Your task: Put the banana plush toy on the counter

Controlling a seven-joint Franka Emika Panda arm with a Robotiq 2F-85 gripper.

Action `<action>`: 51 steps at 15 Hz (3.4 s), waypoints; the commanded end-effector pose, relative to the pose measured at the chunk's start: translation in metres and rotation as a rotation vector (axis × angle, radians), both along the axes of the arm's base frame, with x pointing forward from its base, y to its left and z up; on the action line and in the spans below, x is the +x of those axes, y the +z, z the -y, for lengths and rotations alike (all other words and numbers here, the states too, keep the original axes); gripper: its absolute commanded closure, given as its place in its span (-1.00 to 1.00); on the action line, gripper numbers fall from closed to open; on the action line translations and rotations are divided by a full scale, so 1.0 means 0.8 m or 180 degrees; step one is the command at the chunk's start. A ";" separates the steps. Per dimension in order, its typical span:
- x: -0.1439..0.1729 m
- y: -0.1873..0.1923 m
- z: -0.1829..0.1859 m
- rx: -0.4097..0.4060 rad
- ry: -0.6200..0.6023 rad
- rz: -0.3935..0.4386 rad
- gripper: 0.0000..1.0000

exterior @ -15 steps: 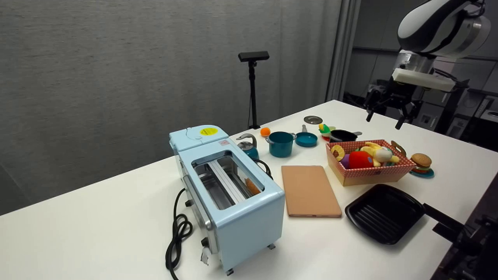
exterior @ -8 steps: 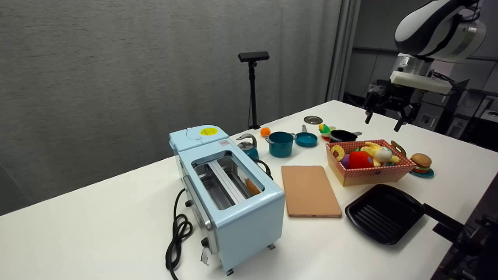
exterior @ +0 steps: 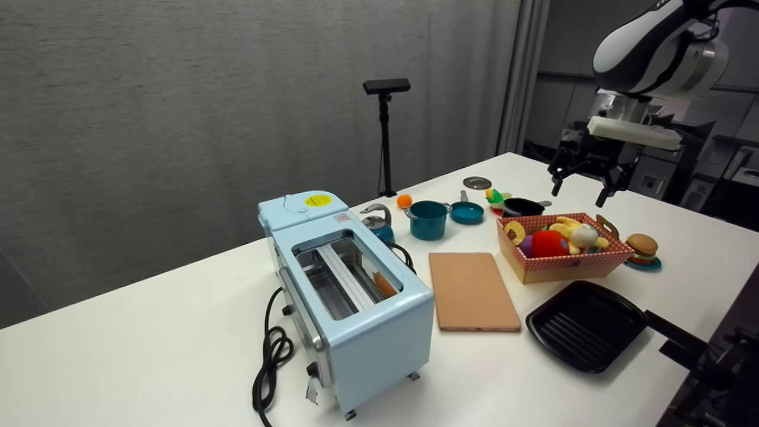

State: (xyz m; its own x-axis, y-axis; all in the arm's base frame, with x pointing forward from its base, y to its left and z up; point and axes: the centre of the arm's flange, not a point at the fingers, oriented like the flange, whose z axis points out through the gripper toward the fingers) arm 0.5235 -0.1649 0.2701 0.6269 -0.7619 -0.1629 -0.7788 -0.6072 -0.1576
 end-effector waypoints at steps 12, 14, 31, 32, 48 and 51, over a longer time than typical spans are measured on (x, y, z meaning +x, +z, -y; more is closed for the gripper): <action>0.027 -0.077 0.048 0.0048 -0.0139 -0.0226 -1.00; 0.028 -0.085 0.058 0.0053 -0.0189 -0.0237 -1.00; 0.025 -0.114 0.091 0.0033 -0.0306 -0.0362 -0.68; 0.025 -0.114 0.093 0.0031 -0.0317 -0.0363 -0.47; 0.027 -0.107 0.075 -0.0006 -0.0251 -0.0350 0.98; 0.034 -0.087 0.057 -0.0037 -0.0157 -0.0313 0.98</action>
State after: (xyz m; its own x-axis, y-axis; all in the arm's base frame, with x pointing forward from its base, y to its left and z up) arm 0.5449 -0.2240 0.1798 0.5480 -0.8075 -0.2180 -0.8341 -0.5472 -0.0697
